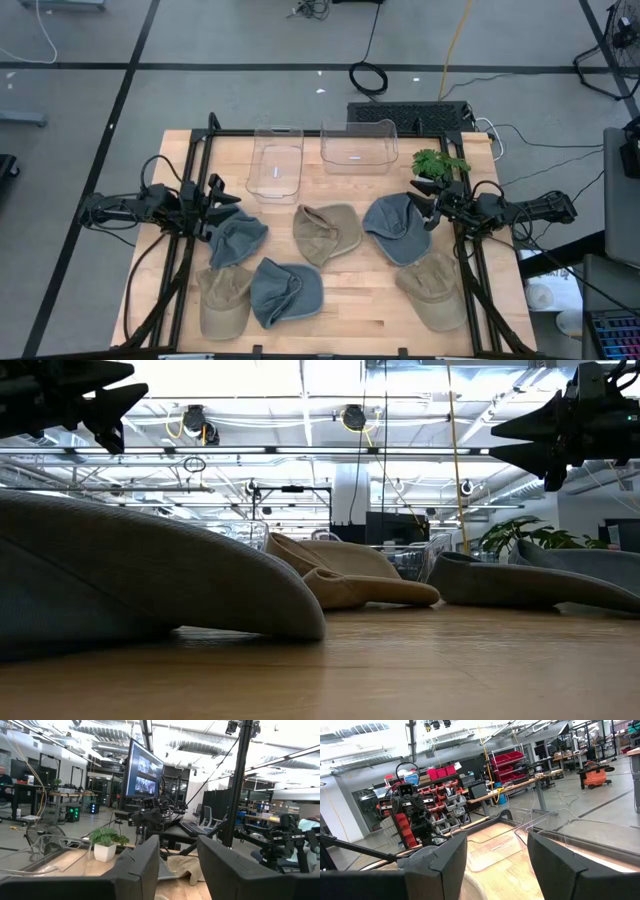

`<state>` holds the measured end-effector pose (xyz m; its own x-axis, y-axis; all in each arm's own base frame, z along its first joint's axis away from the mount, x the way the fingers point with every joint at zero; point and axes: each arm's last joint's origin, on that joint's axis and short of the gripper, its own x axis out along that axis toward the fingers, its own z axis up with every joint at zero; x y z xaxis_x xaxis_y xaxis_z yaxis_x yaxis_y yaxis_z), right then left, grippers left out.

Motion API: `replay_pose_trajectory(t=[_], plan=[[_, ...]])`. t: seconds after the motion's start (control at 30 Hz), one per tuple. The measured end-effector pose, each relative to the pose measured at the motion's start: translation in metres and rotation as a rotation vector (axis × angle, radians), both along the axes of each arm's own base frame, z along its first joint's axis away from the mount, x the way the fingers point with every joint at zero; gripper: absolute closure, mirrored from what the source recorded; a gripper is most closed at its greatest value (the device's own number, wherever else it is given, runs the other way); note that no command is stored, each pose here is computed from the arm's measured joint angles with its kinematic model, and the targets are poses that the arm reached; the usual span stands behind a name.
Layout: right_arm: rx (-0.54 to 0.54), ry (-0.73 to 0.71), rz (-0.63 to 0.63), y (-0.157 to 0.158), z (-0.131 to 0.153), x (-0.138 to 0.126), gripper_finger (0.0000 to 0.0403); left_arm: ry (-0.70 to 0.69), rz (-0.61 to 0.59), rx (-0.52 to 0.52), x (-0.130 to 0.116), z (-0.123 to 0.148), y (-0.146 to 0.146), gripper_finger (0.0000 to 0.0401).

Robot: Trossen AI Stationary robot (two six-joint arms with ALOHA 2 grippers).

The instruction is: Pick & Place hat

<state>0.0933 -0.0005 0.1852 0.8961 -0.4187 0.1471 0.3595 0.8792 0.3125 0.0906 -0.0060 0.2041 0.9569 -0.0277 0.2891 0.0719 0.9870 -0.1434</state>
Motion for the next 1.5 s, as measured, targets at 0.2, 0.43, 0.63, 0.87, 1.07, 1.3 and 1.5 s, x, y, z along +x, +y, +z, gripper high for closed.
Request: replay_pose_trajectory(t=[0.2,0.43,0.63,0.87,1.07,1.3,1.5], plan=[[0.0,0.0,0.0,0.0,0.0,0.0,0.0206,0.0,0.0,0.0,0.0,-0.0001,0.0,0.0262],[0.0,0.0,0.0,0.0,0.0,0.0,0.0206,0.0,0.0,0.0,0.0,-0.0001,0.0,0.0253],[0.0,0.0,0.0,0.0,0.0,0.0,0.0206,0.0,0.0,0.0,0.0,-0.0001,0.0,0.0261],[0.0,0.0,0.0,0.0,0.0,0.0,0.0206,0.0,-0.001,0.0,0.0,-0.0001,0.0,0.026],[0.0,0.0,0.0,0.0,0.0,0.0,0.0206,0.0,0.0,0.0,0.0,0.0,0.0,0.0252],[0.001,-0.004,0.0,0.0,0.0004,-0.0001,0.0206,0.0,0.0,0.0,0.0,0.0,0.0,0.0263],[0.0,0.0,0.0,0.0,0.0,0.0,0.0206,0.0,0.0,0.0,0.0,0.0,0.0,0.026]])
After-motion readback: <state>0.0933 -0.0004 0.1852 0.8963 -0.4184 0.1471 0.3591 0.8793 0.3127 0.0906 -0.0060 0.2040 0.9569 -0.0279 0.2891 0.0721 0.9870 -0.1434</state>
